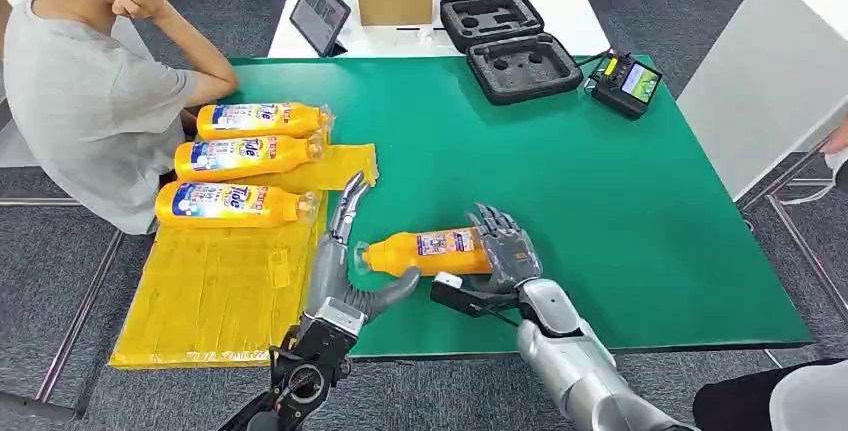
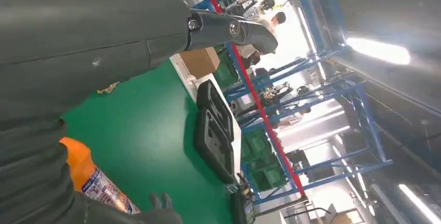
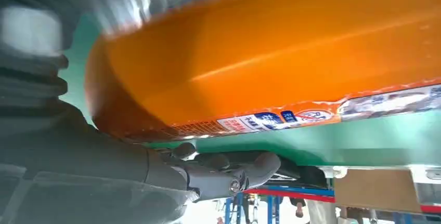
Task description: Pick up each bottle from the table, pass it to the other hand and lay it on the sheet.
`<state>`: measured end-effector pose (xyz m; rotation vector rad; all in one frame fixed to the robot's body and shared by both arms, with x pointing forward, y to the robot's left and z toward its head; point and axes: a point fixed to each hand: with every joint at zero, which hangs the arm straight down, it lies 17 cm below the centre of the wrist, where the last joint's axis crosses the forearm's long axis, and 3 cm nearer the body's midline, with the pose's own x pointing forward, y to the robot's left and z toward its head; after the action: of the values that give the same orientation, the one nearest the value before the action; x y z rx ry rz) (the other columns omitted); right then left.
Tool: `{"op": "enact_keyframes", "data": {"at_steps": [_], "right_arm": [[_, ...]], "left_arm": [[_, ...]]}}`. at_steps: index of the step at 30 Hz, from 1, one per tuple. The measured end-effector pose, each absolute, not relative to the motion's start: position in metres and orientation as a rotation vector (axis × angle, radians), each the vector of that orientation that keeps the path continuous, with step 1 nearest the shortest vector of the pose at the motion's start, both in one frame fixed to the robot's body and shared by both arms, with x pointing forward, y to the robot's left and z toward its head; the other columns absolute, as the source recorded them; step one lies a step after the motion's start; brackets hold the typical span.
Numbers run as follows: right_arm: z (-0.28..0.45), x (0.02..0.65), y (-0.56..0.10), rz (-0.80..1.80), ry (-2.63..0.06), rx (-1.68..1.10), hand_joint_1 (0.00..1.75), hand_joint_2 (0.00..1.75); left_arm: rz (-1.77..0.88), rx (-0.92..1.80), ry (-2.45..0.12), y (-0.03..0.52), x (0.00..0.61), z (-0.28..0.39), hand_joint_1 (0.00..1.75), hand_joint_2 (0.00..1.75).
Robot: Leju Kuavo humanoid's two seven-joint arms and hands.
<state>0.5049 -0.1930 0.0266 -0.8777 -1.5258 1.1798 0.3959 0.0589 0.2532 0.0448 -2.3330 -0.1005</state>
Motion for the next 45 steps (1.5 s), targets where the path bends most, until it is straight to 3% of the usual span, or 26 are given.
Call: {"op": "enact_keyframes", "data": {"at_steps": [29,30,32,45], "right_arm": [[0.019,0.508,-0.169,1.259,-1.472,-0.826,0.00,1.75],[0.019,0.509,-0.169,1.260,-1.471,-0.825,1.41,1.75],[0.017,0.508,-0.168,1.265,-1.467,-0.820,1.75,1.75],[0.008,0.507,-0.166,1.278,-1.432,-0.750,1.75,1.75]], "left_arm": [[-0.104,0.046,-2.335,0.058,0.396,0.253,0.00,1.75],[-0.104,0.046,-2.335,0.058,0.396,0.253,0.00,1.75],[-0.104,0.046,-2.335,0.058,0.396,0.253,0.00,1.75],[-0.115,0.038,-2.335,0.055,0.396,0.253,0.00,1.75]]}}
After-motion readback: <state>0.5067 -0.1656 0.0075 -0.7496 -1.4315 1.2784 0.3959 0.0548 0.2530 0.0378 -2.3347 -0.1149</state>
